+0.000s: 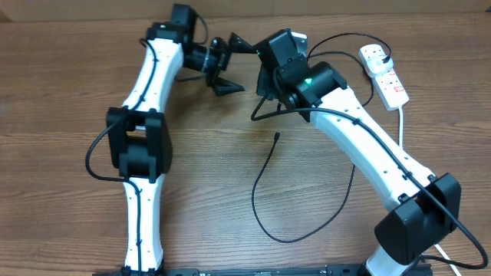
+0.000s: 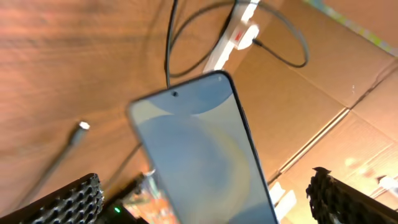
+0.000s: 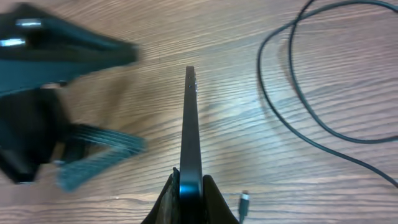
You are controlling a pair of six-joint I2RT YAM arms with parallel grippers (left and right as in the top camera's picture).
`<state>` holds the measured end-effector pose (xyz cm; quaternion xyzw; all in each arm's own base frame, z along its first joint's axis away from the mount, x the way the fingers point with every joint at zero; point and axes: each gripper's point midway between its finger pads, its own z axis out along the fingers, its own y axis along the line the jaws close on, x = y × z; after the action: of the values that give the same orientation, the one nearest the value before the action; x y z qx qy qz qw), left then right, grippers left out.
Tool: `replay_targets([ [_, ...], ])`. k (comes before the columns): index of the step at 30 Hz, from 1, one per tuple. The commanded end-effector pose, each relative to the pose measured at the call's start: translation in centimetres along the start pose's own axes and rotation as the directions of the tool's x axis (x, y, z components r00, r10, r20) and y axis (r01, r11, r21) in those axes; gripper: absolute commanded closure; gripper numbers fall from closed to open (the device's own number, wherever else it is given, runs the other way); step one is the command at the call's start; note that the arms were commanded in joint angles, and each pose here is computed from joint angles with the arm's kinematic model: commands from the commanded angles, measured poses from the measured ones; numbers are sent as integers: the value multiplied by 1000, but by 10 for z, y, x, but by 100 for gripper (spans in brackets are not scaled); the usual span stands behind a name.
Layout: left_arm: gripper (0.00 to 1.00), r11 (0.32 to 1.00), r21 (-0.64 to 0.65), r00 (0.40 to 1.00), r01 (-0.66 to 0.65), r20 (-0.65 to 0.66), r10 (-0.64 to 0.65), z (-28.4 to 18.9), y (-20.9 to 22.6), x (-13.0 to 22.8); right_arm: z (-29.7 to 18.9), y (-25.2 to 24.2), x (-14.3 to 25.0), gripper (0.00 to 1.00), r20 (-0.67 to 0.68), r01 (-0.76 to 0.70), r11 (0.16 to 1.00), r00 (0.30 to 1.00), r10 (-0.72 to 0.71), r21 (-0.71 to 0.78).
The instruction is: Plug charger to phone and switch on socket
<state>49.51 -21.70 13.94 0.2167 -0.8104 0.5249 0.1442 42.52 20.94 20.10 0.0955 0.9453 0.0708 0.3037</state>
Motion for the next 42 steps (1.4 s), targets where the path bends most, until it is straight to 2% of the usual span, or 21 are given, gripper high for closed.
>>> replay_targets([
  [1,0,986,28,986,-163,48,161,-27,-6,-11,-12,0,-29,96,64,-34,999,997,35,-22],
  [7,4,951,112,958,-288,38,286,-52,-22,3,-13,-1,-36,96,39,-78,994,996,81,-71],
  [11,5,899,72,901,-431,84,425,-70,-37,22,-18,0,-48,96,-6,-180,971,983,181,-158],
  [15,10,870,1,862,-492,142,487,-86,-58,46,-33,13,-72,96,-120,-332,874,943,309,-356],
  [19,11,915,11,904,-404,159,397,-89,-73,60,-50,25,-91,96,-284,-498,708,867,409,-501],
  [22,9,915,55,911,-399,135,389,-80,-84,68,-58,28,-101,96,-362,-588,618,808,464,-521],
  [26,10,963,86,963,-254,118,244,-68,-93,70,-61,29,-105,96,-450,-719,517,694,562,-464],
  [31,13,990,103,985,-100,151,84,-59,-104,61,-61,30,-105,96,-528,-833,402,552,645,-379],
  [33,14,994,104,986,-42,168,24,-57,-104,58,-61,30,-106,96,-550,-865,362,501,668,-348],
  [37,15,992,114,980,47,186,-68,-57,-105,53,-62,31,-107,96,-568,-891,321,453,687,-321],
  [42,14,975,133,959,180,196,-204,-58,-103,49,-62,31,-106,96,-604,-940,235,339,721,-247],
])
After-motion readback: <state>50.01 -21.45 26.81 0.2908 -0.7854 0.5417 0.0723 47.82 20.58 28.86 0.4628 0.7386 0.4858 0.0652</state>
